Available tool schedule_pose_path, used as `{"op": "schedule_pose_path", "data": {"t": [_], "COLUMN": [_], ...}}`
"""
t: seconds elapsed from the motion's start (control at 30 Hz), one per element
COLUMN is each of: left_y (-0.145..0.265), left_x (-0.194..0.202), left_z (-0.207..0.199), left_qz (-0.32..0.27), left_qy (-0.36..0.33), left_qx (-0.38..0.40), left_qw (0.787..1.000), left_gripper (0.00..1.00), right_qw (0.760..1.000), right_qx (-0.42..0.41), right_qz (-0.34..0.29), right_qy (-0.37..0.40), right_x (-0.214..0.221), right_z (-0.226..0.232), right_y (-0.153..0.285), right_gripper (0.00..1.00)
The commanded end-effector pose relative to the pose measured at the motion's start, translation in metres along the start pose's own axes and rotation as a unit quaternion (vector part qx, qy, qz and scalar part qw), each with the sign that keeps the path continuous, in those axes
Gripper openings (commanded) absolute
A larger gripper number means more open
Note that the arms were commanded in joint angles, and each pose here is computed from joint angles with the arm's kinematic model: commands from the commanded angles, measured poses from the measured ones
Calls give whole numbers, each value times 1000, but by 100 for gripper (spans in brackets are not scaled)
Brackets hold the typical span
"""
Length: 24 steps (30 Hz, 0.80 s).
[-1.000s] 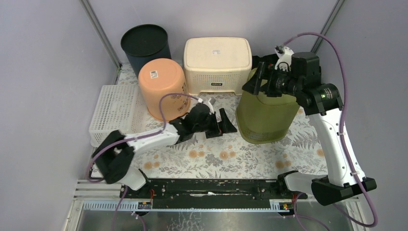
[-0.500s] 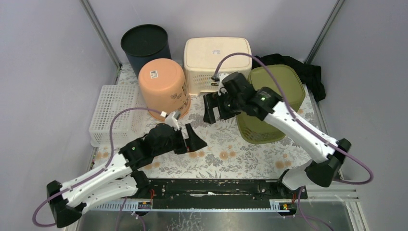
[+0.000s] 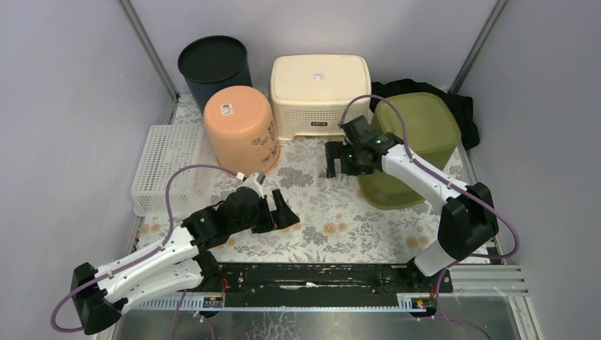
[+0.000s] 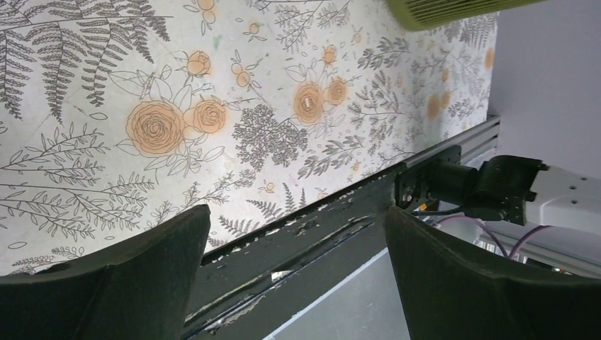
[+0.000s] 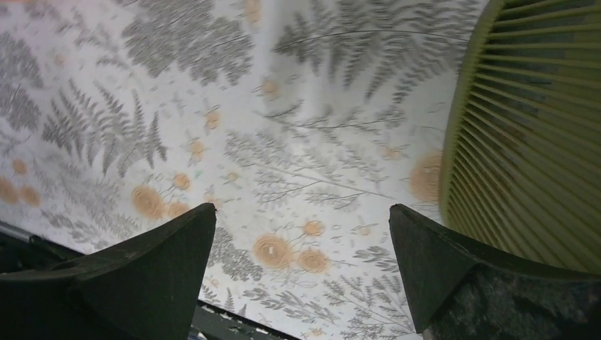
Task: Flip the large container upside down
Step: Move the container to the center of the board.
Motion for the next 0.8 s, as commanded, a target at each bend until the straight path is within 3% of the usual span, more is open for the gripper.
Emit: {"op": "schedule_pose_path", "data": {"t": [0.0,0.5,0.77], "left_y": [-12,-47,-68], "left_x": [-8,-50,-67], "left_z": [-7,21,57], "left_qz": [-24,-79,-96], "left_qy": [-6,-29,-12], "left_qx": [20,-61,-118], "left_qw": [999,995,988], "left_gripper": [100,100,100], "right_qw": [997,971,958], "right_qx": [1,57,96], "right_qz": [-59,-100,-127], "right_qy": [-43,-209,-239], "right_x": [-36,-53,-55], "right_z": [-36,-177,-201], "right_y": [8,13,22], "right_gripper": [100,100,99]}}
Point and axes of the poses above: each gripper's point midway between its finger pads, its own y axis back along the fingers, its own z axis along the line the jaws close on, x = y × z, the point moved 3 cm from there along y, back along the fingers, and after that the axes turned 13 degrees about -y, right-handed, at the moved point
